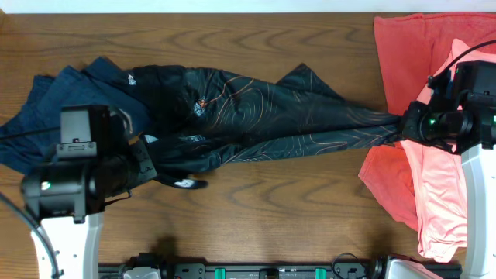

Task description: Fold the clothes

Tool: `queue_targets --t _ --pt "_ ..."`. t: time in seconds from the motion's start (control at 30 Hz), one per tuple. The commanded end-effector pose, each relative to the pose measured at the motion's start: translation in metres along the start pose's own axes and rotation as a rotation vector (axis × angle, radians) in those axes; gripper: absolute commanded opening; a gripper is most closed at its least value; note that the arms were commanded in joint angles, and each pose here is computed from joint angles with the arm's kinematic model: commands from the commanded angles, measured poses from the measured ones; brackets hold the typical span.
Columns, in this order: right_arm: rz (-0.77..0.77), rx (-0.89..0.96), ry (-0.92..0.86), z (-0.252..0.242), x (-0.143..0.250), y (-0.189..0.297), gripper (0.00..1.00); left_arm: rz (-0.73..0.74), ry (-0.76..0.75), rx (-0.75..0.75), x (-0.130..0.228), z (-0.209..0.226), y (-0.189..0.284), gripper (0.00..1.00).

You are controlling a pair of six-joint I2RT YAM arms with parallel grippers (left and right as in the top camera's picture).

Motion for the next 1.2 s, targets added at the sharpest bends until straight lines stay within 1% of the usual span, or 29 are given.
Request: queue_targets --t 0.0,0.13,0.27,0.4,0.5,0.67,0.77,0.83,0.93,1.0,1.07,1.1,1.17 --pt "-0.089 0.015 0.049 0.001 -0.010 0.025 0.01 -0.089 -0.075 0.080 -0.011 -0.018 0.034 0.06" --pt "-0.280 0.012 0.069 0.008 -0.034 0.077 0.01 -0.257 -0.125 0.148 -0.031 -0.036 0.078 0.06" --pt "-0.485 0.069 0.076 0.008 -0.057 0.139 0.01 -0.457 -0.142 0.147 -0.056 -0.043 0.116 0.06" --pt "-0.593 0.133 0.070 0.004 -0.070 0.173 0.01 -0.600 -0.146 0.161 -0.078 -0.050 0.137 0.06" --pt "-0.579 0.133 0.070 0.004 -0.076 0.166 0.01 -0.614 -0.148 0.183 -0.090 -0.058 0.133 0.06" --pt "-0.454 0.108 0.077 0.001 -0.094 0.119 0.01 -0.524 -0.147 0.174 -0.117 -0.069 0.096 0.06" --pt "-0.410 0.062 0.115 0.007 -0.116 0.083 0.01 -0.488 -0.142 0.157 -0.146 -0.076 0.062 0.06" --pt "-0.416 0.054 0.125 0.009 -0.137 0.059 0.01 -0.497 -0.143 0.162 -0.170 -0.084 0.041 0.06" --pt "-0.484 0.023 0.097 0.015 -0.170 0.036 0.01 -0.568 -0.156 0.198 -0.213 -0.101 0.015 0.06" --pt "-0.562 -0.023 0.075 0.022 -0.190 0.035 0.01 -0.626 -0.185 0.275 -0.236 -0.119 0.007 0.06" --pt "-0.655 -0.060 0.076 0.028 -0.207 0.047 0.01 -0.699 -0.217 0.354 -0.254 -0.135 0.012 0.06" --pt "-0.701 -0.069 0.071 0.030 -0.214 0.057 0.01 -0.747 -0.236 0.397 -0.261 -0.144 0.022 0.06" --pt "-0.783 -0.079 0.068 0.033 -0.226 0.082 0.01 -0.830 -0.223 0.465 -0.271 -0.155 0.048 0.06"
Point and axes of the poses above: each gripper's point midway between its finger pads, its own y axis back along the fingers, its own z axis along the line the jaws close on, x = y × z, the point moved 3 cm from there along y, back along the fingers, and after that the axes turned 8 degrees about y, right-handed, at the moved point
